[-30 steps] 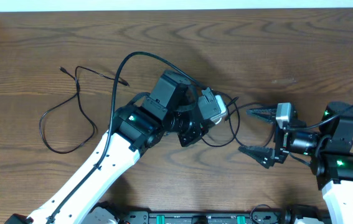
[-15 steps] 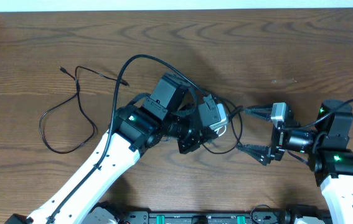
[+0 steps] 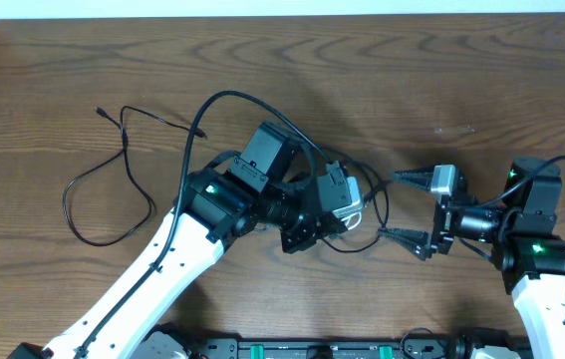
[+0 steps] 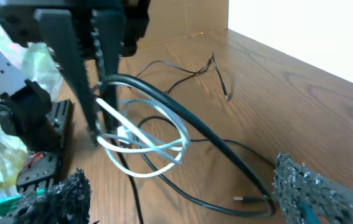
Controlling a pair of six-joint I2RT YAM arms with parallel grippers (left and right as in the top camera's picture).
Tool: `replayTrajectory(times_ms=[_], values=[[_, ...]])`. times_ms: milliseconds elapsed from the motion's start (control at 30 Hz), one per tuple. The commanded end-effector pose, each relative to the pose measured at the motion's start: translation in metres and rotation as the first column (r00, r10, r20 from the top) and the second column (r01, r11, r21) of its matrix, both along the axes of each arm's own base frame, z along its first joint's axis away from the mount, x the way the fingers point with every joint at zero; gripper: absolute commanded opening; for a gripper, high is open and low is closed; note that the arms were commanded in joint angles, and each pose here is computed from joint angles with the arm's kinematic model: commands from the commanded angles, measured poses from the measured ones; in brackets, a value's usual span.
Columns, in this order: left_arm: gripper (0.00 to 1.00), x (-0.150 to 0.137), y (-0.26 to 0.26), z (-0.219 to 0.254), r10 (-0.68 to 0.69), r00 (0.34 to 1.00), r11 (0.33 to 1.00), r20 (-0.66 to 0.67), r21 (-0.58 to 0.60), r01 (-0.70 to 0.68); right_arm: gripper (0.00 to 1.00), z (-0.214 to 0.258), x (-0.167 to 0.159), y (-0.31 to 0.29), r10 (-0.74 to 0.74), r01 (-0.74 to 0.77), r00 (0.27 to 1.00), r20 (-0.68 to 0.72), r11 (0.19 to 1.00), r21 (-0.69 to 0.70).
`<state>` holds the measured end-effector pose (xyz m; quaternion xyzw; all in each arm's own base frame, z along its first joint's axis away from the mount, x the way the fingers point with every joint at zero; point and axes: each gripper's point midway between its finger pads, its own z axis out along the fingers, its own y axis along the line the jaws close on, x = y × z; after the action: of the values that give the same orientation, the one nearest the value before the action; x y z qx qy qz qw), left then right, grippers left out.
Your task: Untangle cables
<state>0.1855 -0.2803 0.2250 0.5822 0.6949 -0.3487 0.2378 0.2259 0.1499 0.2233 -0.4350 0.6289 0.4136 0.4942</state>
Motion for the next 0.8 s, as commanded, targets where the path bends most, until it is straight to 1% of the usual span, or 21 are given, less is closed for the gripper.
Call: replayTrajectory(times_ms=[0,100,200,233,267,300,500,600,633,733,767], values=[[0.08,-0.01,-0.008,0.019,-0.084,0.996,0.993,0.014,-0.086,0.085,0.89,0.001,0.003,0.0,-0.006,0.006,0.999,0.032,1.0,-0.021],[0.08,-0.014,-0.01,0.021,-0.102,0.995,0.99,0.008,-0.101,0.102,0.86,0.001,0.003,0.0,-0.006,0.006,0.999,0.033,1.0,-0.022],[0.08,-0.018,-0.012,0.021,-0.116,0.993,0.988,0.008,-0.101,0.116,0.8,0.001,0.005,-0.001,-0.011,0.012,0.999,0.04,1.0,-0.027],[0.08,-0.02,-0.013,0.021,-0.122,0.993,0.987,0.008,-0.101,0.122,0.78,0.001,0.005,-0.001,-0.013,0.015,0.999,0.044,0.999,-0.029],[0.08,-0.021,-0.014,0.021,-0.126,0.992,0.987,0.009,-0.1,0.127,0.72,0.001,0.006,-0.001,-0.013,0.015,0.998,0.053,0.999,-0.032],[0.08,-0.023,-0.014,0.021,-0.131,0.991,0.986,0.009,-0.1,0.131,0.71,0.001,0.007,-0.001,-0.018,0.02,0.998,0.056,0.999,-0.037],[0.08,-0.021,-0.014,0.019,-0.124,0.992,0.988,0.017,-0.087,0.125,0.69,0.0,0.008,-0.002,-0.023,0.026,0.998,0.061,0.999,-0.041],[0.08,-0.021,-0.014,0.019,-0.124,0.992,0.988,0.016,-0.087,0.125,0.65,0.0,0.008,-0.002,-0.024,0.026,0.998,0.061,0.999,-0.042],[0.08,-0.021,-0.014,0.019,-0.124,0.992,0.988,0.016,-0.087,0.125,0.62,0.0,0.009,-0.002,-0.025,0.028,0.998,0.061,0.999,-0.044],[0.08,-0.021,-0.014,0.019,-0.124,0.992,0.988,0.016,-0.087,0.125,0.49,0.0,0.009,-0.002,-0.025,0.028,0.998,0.062,0.999,-0.044],[0.08,-0.021,-0.014,0.019,-0.124,0.992,0.988,0.016,-0.088,0.125,0.4,0.0,0.009,-0.002,-0.025,0.028,0.998,0.063,0.999,-0.044]])
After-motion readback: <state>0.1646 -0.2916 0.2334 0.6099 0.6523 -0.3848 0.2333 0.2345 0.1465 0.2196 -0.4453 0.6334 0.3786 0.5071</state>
